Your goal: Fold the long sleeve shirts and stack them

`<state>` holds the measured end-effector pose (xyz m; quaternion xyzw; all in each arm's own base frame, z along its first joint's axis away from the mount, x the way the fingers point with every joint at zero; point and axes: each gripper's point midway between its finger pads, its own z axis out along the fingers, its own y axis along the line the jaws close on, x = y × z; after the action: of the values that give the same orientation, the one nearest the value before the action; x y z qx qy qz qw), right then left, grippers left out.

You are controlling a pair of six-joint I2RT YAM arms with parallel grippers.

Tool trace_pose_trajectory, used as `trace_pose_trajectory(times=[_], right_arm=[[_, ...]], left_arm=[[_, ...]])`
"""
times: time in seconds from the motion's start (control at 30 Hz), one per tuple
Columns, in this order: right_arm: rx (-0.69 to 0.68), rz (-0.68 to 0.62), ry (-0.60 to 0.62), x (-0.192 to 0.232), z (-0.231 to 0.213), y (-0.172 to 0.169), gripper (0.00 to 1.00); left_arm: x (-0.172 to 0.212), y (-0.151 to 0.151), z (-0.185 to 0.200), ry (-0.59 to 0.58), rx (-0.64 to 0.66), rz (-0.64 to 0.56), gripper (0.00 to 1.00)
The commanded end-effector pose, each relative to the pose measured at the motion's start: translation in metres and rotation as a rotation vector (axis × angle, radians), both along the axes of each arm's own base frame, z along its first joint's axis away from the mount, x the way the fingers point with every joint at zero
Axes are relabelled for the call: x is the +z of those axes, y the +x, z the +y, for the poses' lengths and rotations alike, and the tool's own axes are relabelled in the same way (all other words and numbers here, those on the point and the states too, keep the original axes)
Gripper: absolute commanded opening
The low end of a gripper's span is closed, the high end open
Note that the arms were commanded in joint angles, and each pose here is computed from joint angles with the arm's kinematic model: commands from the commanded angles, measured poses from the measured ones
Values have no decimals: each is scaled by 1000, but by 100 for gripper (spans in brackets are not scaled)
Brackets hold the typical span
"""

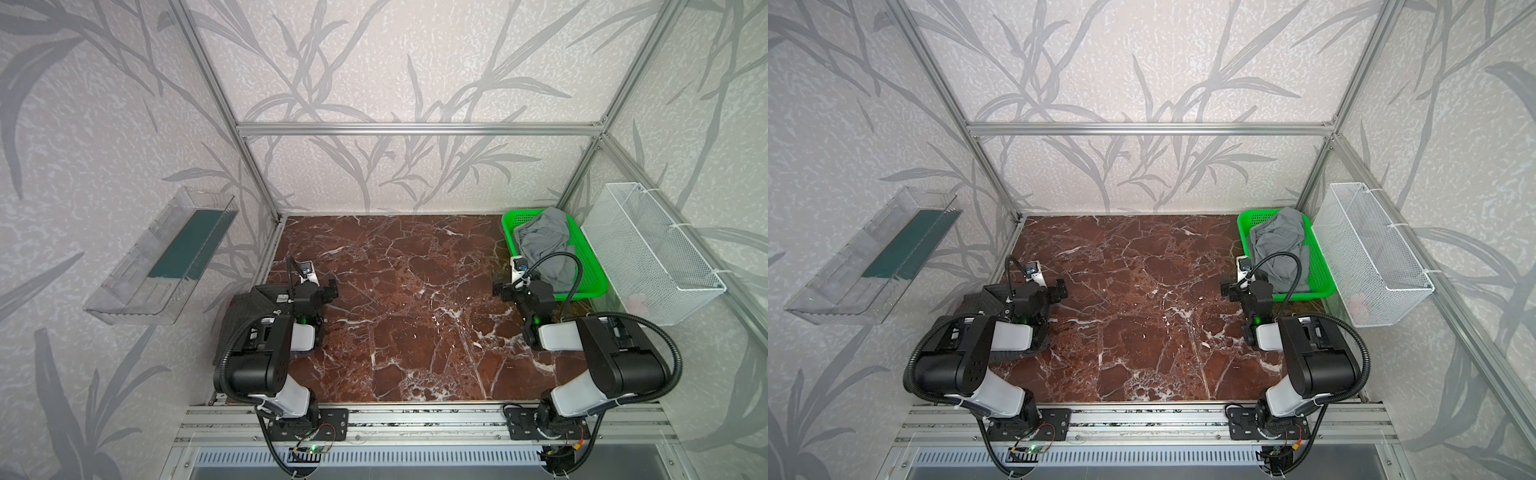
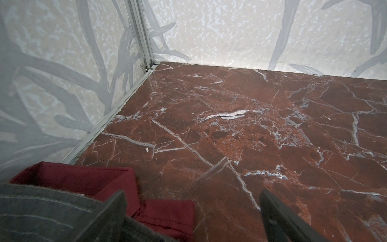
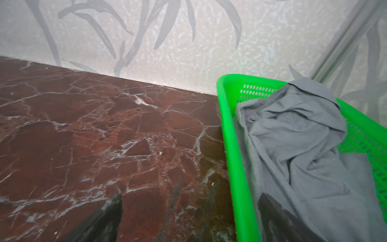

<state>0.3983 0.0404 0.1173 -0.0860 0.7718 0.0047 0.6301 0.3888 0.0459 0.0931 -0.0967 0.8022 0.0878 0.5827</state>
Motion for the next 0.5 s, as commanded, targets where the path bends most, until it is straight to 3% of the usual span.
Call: trace_pose_trajectory(times=[0.0, 0.03, 0.07, 0.2, 0.33, 0.47], right_arm=[[-42, 59, 38, -20, -7, -7, 99], [-138, 70, 48, -21, -23, -5, 99], [-149, 72, 53, -22, -25, -6, 99], [67, 101, 26, -23, 11, -3, 99], [-121, 77, 51, -22, -21, -4, 99], [-48, 90, 40, -22, -8, -3, 99]], left_arm=[[4, 5, -1, 17, -13, -4, 99], [3, 5, -1, 17, -12, -3, 99], [3, 5, -1, 17, -13, -2, 99], [3, 5, -2, 17, -14, -2, 99], [3, 5, -1, 17, -14, -2, 99], [3, 5, -1, 16, -12, -3, 99]])
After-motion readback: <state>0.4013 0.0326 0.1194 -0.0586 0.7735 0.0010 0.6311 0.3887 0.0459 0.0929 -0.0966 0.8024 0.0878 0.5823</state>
